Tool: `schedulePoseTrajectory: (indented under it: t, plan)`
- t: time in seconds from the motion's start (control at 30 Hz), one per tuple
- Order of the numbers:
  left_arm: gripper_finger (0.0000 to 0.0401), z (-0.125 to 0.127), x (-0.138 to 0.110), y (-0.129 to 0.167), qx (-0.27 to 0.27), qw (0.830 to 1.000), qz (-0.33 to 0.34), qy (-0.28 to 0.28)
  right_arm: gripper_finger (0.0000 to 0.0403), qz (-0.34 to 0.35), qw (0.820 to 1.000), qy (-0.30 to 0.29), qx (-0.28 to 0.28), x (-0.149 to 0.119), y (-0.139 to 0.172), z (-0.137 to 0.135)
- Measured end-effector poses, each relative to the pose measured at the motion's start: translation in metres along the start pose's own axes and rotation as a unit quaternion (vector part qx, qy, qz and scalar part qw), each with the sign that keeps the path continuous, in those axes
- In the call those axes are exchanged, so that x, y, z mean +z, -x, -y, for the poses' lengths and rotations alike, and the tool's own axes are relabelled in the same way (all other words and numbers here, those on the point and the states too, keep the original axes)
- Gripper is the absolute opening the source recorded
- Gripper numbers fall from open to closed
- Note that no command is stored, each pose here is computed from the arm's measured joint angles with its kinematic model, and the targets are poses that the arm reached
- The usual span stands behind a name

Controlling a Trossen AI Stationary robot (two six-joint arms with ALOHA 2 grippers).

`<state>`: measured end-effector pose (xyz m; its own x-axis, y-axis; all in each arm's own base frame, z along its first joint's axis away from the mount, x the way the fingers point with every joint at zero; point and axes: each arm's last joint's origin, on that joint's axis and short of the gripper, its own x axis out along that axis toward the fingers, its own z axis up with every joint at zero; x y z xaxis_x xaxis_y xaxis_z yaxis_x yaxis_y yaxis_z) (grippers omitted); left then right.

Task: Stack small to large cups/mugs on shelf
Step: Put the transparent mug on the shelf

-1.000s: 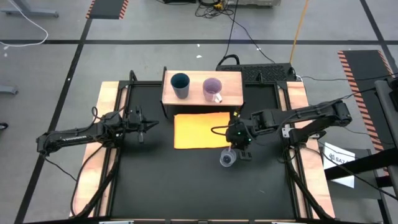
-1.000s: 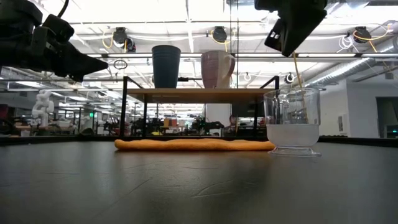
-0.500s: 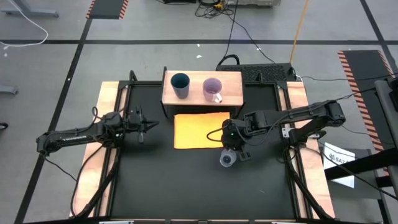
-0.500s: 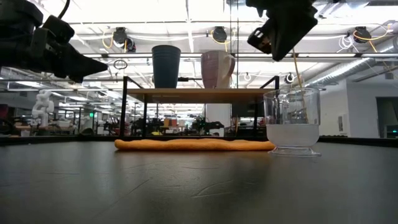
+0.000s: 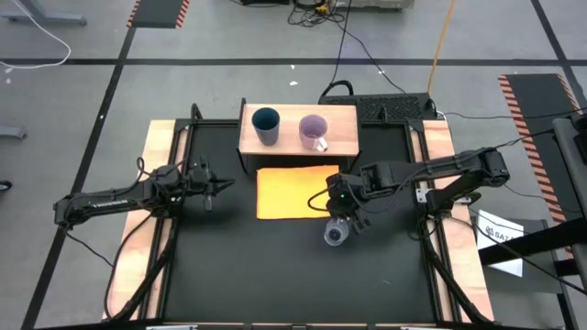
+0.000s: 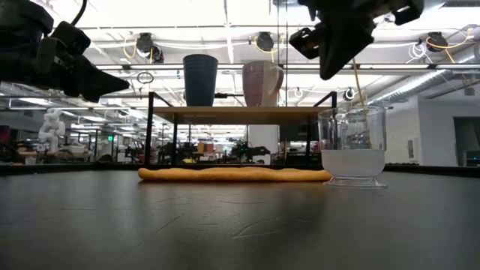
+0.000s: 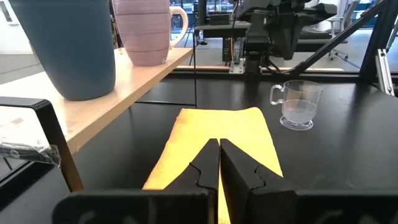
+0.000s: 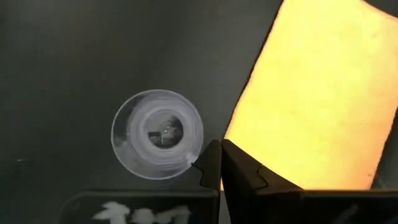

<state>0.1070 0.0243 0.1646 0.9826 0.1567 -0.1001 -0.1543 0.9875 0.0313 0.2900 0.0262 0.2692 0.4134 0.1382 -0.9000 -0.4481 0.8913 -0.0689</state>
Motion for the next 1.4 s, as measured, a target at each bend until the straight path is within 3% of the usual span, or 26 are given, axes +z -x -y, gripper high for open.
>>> schedulePoseTrajectory:
  t: [0.2, 0.3, 0.6, 0.9, 1.4]
  plan:
    - [0.0017, 0.000, 0.000, 0.000, 0.000, 1.000, 0.000, 0.000, 0.0000, 0.006, 1.000, -0.013, 0.001, -0.003, 0.001, 0.009]
    - [0.0017, 0.000, 0.000, 0.000, 0.000, 1.000, 0.000, -0.002, 0.0000, 0.019, 1.000, 0.003, 0.024, -0.003, 0.001, 0.011]
    - [0.0017, 0.000, 0.000, 0.000, 0.000, 1.000, 0.000, -0.008, 0.0000, 0.047, 0.998, 0.027, 0.016, 0.003, 0.001, 0.011]
    - [0.0017, 0.000, 0.000, 0.000, 0.000, 1.000, 0.000, -0.008, 0.0000, 0.009, 0.999, 0.017, 0.049, -0.002, -0.011, 0.009]
    - [0.0017, 0.000, -0.001, 0.000, 0.000, 1.000, -0.004, -0.013, 0.0000, 0.031, 0.997, 0.015, 0.070, 0.003, -0.014, 0.006]
